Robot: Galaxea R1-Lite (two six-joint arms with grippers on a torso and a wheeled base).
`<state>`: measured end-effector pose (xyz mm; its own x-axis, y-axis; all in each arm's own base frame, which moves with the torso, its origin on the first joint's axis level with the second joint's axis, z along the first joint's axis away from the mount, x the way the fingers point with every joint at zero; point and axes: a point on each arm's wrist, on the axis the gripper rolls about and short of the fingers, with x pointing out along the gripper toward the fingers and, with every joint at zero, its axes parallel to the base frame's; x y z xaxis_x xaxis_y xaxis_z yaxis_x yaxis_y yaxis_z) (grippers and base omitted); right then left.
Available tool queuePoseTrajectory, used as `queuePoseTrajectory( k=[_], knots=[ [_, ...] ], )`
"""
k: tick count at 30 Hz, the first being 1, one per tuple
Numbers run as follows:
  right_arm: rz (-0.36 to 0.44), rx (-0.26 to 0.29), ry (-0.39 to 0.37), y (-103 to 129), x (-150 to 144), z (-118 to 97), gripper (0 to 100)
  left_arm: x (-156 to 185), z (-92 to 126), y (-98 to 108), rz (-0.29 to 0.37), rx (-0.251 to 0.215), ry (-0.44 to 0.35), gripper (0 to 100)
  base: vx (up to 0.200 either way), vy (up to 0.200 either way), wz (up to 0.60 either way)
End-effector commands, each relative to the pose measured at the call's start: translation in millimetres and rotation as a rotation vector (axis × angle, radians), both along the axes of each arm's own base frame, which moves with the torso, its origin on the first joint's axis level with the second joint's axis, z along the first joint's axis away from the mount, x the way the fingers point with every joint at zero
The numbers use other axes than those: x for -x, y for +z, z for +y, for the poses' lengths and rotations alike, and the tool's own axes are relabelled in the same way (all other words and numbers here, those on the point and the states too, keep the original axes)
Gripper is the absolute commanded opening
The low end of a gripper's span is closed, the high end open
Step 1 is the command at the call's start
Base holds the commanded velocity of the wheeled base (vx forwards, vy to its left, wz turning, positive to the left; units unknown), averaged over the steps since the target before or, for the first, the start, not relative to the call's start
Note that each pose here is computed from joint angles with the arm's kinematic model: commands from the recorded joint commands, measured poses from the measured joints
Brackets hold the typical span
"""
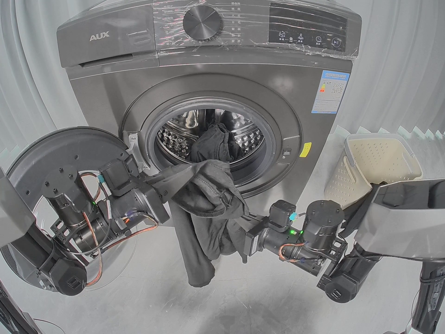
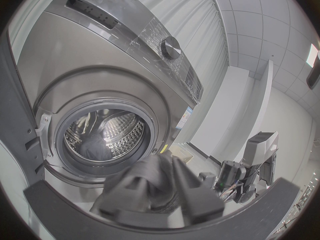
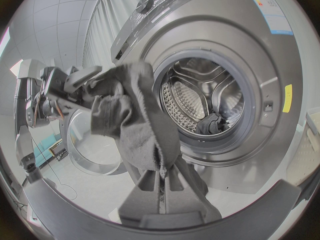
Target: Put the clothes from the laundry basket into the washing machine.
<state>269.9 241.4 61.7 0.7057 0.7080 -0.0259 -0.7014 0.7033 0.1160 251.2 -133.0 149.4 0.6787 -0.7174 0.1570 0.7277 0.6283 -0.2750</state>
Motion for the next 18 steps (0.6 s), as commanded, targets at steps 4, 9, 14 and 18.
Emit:
queuePoseTrajectory(
  k=[4,9,14,18],
  knots=[
    [-0.054,-0.045,-0.037,34.4,7.2,-21.4,0,11.2,6.3,-15.2,0.069,-0.035,0.000,100,0.000,0.000,0.00],
    [-0.073,-0.061,-0.040,42.2,8.0,-23.5,0,15.0,9.0,-23.4,0.104,-0.053,0.000,100,0.000,0.000,0.00],
    [-0.081,-0.068,-0.040,44.8,7.3,-22.9,0,14.7,8.8,-27.5,0.122,-0.060,0.000,100,0.000,0.000,0.00],
    [-0.091,-0.075,-0.055,49.2,4.9,-27.1,0,17.9,10.3,-32.6,0.145,-0.072,-0.003,100,0.000,0.000,0.00]
  ],
)
